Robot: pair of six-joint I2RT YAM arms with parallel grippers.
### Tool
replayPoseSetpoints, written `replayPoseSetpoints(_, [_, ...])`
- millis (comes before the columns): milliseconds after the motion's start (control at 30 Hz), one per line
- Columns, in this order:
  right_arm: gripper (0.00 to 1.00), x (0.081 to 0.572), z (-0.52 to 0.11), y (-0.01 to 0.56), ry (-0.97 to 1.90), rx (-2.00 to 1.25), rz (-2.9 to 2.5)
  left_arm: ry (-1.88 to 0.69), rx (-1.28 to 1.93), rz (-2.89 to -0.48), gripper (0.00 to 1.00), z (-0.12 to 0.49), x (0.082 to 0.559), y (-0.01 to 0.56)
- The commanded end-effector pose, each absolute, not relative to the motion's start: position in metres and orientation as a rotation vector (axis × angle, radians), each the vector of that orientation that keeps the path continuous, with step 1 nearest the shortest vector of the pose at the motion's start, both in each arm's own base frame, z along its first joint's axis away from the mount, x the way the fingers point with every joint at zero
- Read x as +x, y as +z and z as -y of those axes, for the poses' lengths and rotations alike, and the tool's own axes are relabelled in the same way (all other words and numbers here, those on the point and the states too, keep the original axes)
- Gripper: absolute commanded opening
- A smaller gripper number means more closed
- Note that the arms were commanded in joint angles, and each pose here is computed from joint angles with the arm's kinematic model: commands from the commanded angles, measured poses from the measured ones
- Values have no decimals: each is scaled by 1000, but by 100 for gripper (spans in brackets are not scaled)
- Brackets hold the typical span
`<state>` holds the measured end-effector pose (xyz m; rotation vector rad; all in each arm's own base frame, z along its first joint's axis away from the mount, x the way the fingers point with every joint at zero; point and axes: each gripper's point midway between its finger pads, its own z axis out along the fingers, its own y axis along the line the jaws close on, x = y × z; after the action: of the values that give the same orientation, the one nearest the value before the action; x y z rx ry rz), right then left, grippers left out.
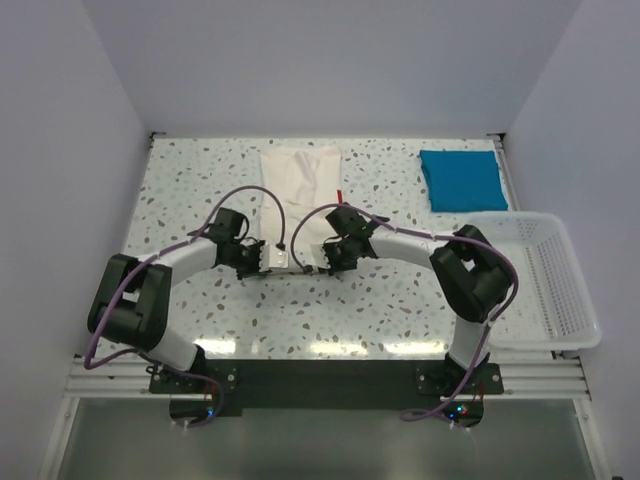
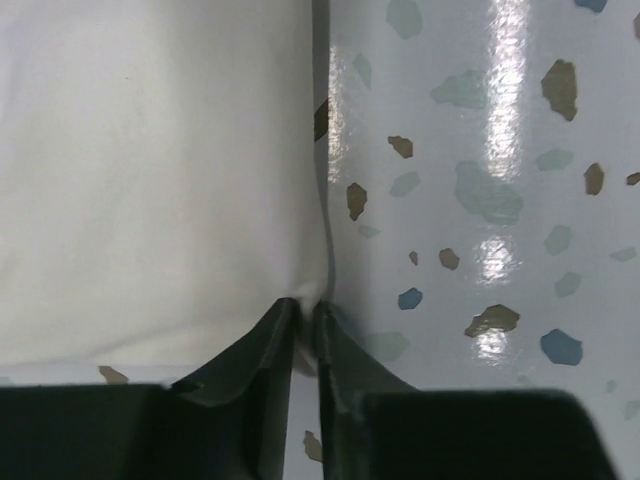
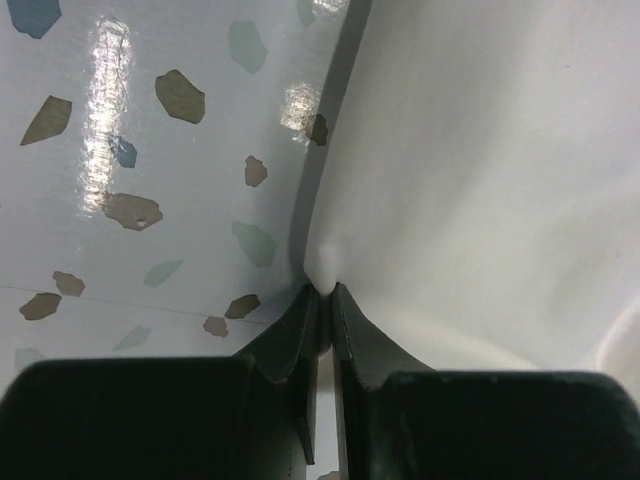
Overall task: Fold and stack the t-shirts
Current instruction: Fold the tshirt
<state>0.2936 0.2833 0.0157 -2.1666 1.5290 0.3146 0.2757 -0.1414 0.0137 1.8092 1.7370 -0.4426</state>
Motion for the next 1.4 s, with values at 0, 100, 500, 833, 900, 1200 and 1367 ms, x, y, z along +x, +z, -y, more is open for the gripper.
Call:
replayPoseSetpoints(0, [8, 291, -267, -7, 236, -2202, -1571, -410, 1868, -1737, 14, 136, 275, 2])
replayPoseSetpoints(100, [0, 294, -273, 7, 252, -2155, -1571, -430, 1827, -1745, 0, 140, 280, 11])
replayPoseSetpoints(500, [0, 367, -279, 125, 318, -1918, -1554, -405, 1631, -1659, 0, 150, 357, 119])
replayPoseSetpoints(833, [0, 328, -267, 142, 387, -1972, -1529, -389, 1670, -1606, 0, 153, 323, 139])
replayPoseSetpoints(900, [0, 309, -261, 144, 416, -1974, -1538, -410, 1692, -1609, 0, 154, 306, 137])
replayPoseSetpoints(1200, [0, 185, -255, 174, 632, -2040, -1518, -592, 1795, -1580, 0, 160, 193, 158])
replayPoseSetpoints(1367, [0, 169, -249, 213, 667, -1945, -1548, -583, 1778, -1559, 0, 157, 181, 195])
